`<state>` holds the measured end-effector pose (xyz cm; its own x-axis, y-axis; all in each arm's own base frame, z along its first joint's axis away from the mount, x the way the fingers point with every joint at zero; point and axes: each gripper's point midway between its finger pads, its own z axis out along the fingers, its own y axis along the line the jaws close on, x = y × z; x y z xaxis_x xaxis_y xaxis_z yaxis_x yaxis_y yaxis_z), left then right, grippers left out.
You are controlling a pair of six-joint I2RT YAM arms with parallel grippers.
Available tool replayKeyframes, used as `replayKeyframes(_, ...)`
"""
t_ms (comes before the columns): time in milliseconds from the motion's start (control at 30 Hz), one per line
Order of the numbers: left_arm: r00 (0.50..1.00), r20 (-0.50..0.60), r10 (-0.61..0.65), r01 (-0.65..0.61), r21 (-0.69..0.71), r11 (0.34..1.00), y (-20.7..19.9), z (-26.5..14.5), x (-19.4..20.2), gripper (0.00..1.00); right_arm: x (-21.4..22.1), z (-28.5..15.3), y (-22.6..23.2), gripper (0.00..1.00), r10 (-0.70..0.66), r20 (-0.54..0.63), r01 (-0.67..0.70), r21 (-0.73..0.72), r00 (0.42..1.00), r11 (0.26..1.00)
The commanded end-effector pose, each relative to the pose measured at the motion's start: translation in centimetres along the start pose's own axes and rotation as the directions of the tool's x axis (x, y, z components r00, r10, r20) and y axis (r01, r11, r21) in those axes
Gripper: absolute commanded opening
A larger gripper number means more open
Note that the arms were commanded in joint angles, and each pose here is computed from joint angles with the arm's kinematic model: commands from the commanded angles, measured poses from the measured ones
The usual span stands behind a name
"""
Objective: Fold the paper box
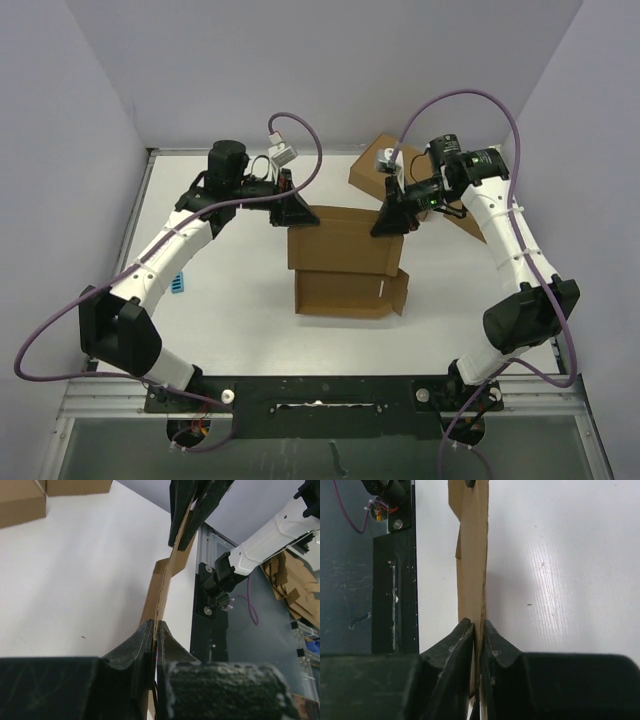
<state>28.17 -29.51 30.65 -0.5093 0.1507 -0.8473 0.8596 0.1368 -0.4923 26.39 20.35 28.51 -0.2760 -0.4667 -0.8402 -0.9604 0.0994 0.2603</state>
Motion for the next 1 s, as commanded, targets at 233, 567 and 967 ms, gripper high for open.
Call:
replayKeyframes(233,0.976,0.209,-0.066,0.094,-0.129,0.987,2.6,-4.2,0.4,0.00,-0.5,-0.7,-1.0,0.68,0.028,0.104,-0.027,-0.005,0.994,1.000)
replayKeyframes(567,0.957,0.260,-0.127,0.200,-0.273,0.941,5.9,-6.0,2.6,0.00,5.0,-0.2,-5.1,0.74,0.093,0.219,-0.120,0.113,0.971,0.986)
replayKeyframes(967,0.943,0.303,-0.137,0.239,-0.331,0.913,7.2,-6.9,3.9,0.00,14.0,4.9,-9.1,0.72,0.152,0.167,-0.194,0.275,0.974,0.942)
